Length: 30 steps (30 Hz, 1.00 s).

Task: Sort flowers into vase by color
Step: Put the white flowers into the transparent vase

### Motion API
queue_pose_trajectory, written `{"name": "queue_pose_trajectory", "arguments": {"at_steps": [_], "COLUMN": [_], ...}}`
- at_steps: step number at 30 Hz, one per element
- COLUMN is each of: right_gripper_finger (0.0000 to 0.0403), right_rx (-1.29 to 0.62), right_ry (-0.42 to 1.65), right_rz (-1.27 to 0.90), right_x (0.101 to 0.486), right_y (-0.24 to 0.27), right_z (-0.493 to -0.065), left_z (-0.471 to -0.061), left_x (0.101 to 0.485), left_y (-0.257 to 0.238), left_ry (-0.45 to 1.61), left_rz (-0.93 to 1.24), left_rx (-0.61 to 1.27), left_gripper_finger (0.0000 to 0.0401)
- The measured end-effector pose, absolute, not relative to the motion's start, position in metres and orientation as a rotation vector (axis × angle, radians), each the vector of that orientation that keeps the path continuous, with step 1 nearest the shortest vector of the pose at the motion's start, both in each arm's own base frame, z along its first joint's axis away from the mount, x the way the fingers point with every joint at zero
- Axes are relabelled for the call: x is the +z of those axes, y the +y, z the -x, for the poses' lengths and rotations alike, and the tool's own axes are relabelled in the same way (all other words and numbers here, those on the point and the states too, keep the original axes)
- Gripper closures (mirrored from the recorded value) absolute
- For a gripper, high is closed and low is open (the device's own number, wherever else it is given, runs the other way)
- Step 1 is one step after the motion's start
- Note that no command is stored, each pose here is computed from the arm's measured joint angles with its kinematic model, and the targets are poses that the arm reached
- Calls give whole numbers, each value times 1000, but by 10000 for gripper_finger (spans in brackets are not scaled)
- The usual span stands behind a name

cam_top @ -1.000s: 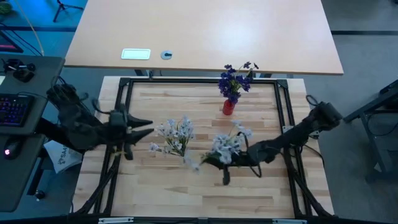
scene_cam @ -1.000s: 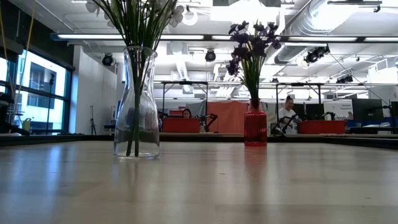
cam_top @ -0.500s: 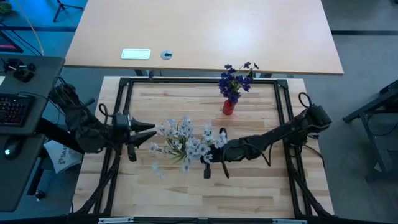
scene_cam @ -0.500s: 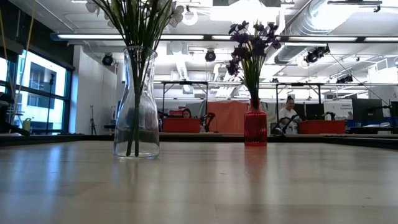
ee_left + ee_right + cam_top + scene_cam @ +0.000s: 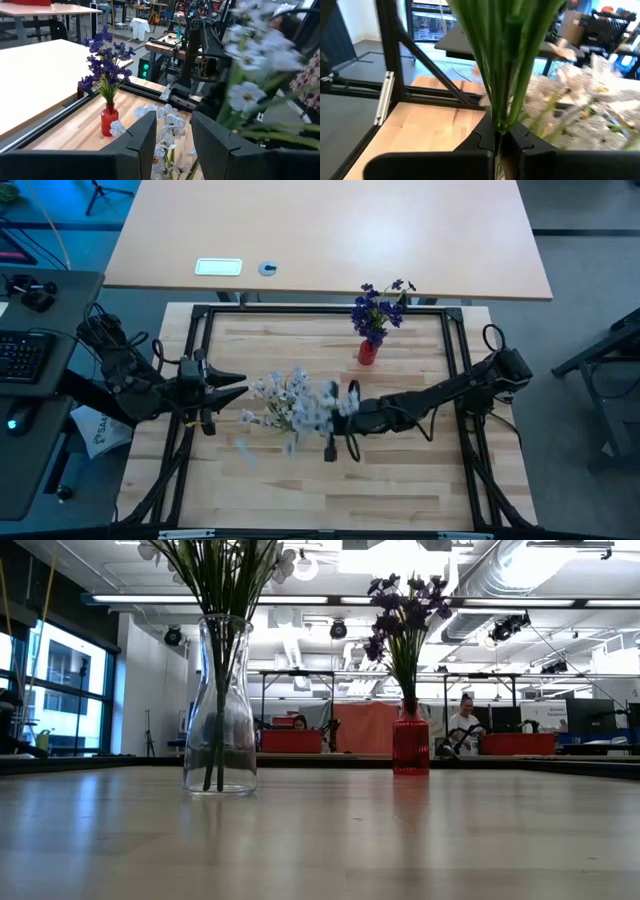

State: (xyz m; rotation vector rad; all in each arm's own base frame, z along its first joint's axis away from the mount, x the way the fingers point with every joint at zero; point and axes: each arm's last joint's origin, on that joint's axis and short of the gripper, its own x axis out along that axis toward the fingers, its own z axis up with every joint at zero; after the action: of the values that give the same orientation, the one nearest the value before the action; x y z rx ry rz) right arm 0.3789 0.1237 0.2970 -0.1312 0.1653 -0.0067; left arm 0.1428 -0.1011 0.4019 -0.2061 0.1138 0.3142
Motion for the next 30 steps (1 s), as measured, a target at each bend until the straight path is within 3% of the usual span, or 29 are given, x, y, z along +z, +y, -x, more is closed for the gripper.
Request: {"name": "queue_pose_trajectory", "arguments": {"at_steps": [15, 30], "right_gripper_finger": [387, 101], "right_rx": [16, 1], "right_ry": [183, 338], "right_rz": [19, -33], "right_x": [295, 294], "right_y": [110, 105], "right_z": [-383, -376], "left_z": [-135, -114], "left_x": [407, 418], "left_y": [-93, -74], "left_ry": [101, 63], "left_rz": [165, 151], "left_rx": [321, 311], "left_gripper_finger": [288, 288]}}
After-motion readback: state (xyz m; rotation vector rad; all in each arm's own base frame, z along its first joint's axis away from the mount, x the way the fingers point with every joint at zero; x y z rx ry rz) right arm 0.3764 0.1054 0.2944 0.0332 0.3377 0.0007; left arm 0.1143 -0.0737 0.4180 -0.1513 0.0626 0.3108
